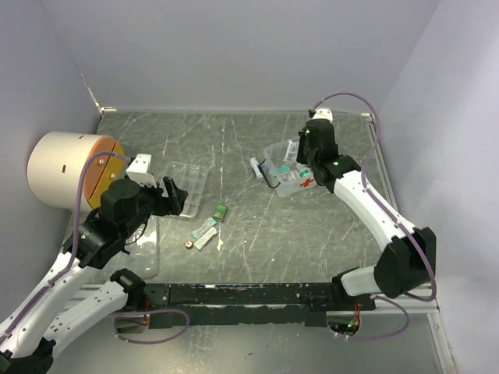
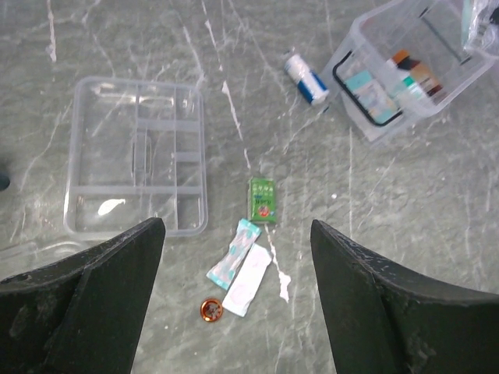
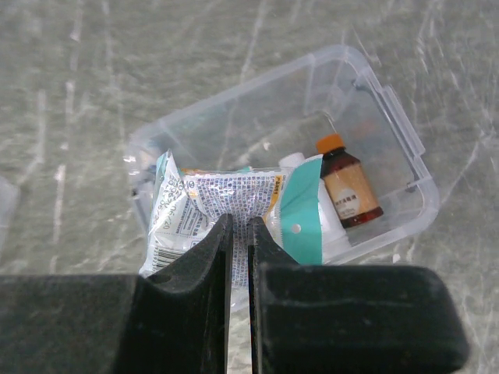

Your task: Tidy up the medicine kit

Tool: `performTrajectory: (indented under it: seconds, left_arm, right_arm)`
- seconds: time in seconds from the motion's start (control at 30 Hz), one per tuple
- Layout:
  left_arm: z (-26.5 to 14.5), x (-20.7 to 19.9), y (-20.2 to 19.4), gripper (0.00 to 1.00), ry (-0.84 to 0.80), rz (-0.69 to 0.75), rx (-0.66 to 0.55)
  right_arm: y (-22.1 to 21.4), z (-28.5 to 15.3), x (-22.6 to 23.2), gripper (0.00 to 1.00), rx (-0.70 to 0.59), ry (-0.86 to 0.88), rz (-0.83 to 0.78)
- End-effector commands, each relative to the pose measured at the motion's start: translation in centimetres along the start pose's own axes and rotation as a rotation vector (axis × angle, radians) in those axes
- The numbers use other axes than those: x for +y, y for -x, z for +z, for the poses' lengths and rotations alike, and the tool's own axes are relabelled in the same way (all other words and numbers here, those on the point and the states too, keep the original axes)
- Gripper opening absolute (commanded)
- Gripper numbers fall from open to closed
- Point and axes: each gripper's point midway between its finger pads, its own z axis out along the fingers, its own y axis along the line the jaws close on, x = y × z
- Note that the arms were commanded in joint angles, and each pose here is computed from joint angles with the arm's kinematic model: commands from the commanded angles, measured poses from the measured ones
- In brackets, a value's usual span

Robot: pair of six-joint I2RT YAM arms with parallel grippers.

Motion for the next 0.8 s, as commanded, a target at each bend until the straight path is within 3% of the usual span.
performTrajectory:
  seconds: [0.0,0.43,0.77]
  left_arm:
    - [0.3,0.8,-2.6,0.86,0.024,-0.006,0.064]
    - [0.4,1.1,-4.0,0.86,0.037,-0.002,0.124]
    - [0.5,1.0,-4.1,0.86,0.032,0.001,0.133]
  right_arm:
    - [-3.0,2.0,-2.9,0.00,0.113,-0.153,-0.060]
    - [-6.4,7.0,-1.7,0.00,0.280,-0.024,-0.358]
    - [-9.1,5.6,-0.9,0.00,0.358,0.064,-0.346]
